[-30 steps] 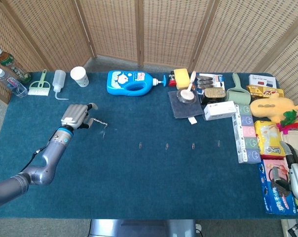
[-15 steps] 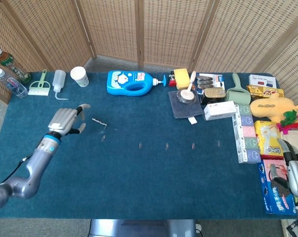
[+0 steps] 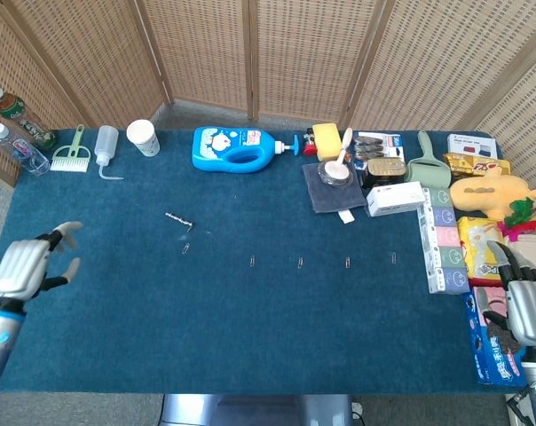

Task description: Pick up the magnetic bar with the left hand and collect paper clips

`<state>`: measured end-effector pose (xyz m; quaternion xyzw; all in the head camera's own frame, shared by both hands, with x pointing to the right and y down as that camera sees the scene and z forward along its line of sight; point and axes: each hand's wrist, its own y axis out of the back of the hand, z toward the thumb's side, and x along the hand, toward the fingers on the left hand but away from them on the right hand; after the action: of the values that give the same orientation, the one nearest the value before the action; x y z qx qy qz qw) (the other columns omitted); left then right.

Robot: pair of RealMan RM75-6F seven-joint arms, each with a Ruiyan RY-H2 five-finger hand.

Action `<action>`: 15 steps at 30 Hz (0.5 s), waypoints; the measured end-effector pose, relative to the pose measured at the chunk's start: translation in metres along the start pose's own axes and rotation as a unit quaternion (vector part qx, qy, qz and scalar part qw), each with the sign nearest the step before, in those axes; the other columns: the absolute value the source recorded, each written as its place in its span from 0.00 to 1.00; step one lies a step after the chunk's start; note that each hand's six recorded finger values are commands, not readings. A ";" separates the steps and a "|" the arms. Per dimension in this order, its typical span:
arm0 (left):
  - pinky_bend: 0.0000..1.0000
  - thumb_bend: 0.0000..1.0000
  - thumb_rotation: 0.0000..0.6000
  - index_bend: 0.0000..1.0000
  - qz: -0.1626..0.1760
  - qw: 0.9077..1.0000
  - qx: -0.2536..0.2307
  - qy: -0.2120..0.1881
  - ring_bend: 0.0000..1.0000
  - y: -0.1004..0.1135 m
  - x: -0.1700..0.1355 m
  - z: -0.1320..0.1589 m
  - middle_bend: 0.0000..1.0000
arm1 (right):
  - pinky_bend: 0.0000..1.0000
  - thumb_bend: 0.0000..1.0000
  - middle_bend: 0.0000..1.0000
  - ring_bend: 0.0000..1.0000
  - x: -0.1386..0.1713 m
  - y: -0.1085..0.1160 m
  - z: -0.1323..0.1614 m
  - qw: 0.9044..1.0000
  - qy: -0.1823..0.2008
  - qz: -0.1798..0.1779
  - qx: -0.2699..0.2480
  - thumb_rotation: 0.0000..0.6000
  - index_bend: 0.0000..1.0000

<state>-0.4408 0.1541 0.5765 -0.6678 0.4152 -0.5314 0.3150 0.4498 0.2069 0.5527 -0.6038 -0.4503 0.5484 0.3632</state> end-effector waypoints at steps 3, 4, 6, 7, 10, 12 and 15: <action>0.75 0.38 0.97 0.24 0.017 1.000 0.005 0.014 0.45 0.004 -0.029 -0.013 0.44 | 0.18 0.50 0.11 0.09 0.001 -0.001 0.004 1.000 0.004 0.002 0.006 1.00 0.00; 0.75 0.38 0.97 0.25 0.022 1.000 0.006 0.019 0.45 0.005 -0.041 -0.018 0.44 | 0.18 0.50 0.11 0.08 0.001 -0.001 0.004 1.000 0.005 0.003 0.009 1.00 0.00; 0.75 0.38 0.97 0.25 0.029 0.999 0.009 0.026 0.45 0.005 -0.057 -0.023 0.44 | 0.17 0.50 0.11 0.07 0.002 -0.001 0.005 1.000 0.006 0.003 0.018 1.00 0.00; 0.74 0.38 0.97 0.26 0.034 0.999 0.011 0.030 0.45 0.005 -0.065 -0.026 0.44 | 0.16 0.50 0.10 0.07 0.002 -0.002 0.005 1.000 0.006 0.003 0.023 1.00 0.00; 0.72 0.38 0.97 0.27 0.049 0.998 0.013 0.036 0.44 0.006 -0.082 -0.029 0.44 | 0.16 0.50 0.10 0.07 0.005 -0.005 0.008 1.000 0.007 0.007 0.029 1.00 0.00; 0.72 0.37 0.97 0.27 0.058 0.997 0.016 0.038 0.43 0.006 -0.092 -0.030 0.43 | 0.16 0.50 0.10 0.07 0.006 -0.007 0.009 0.999 0.008 0.013 0.028 1.00 0.00; 0.66 0.37 0.97 0.27 0.061 0.997 0.028 0.042 0.40 0.004 -0.102 -0.030 0.41 | 0.16 0.50 0.10 0.07 0.007 -0.009 0.009 0.999 0.009 0.017 0.026 1.00 0.00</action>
<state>-0.4802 0.2438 0.5343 -0.6088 0.4534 -0.5504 0.3476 0.4399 0.2158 0.5573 -0.6067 -0.4222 0.5606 0.3733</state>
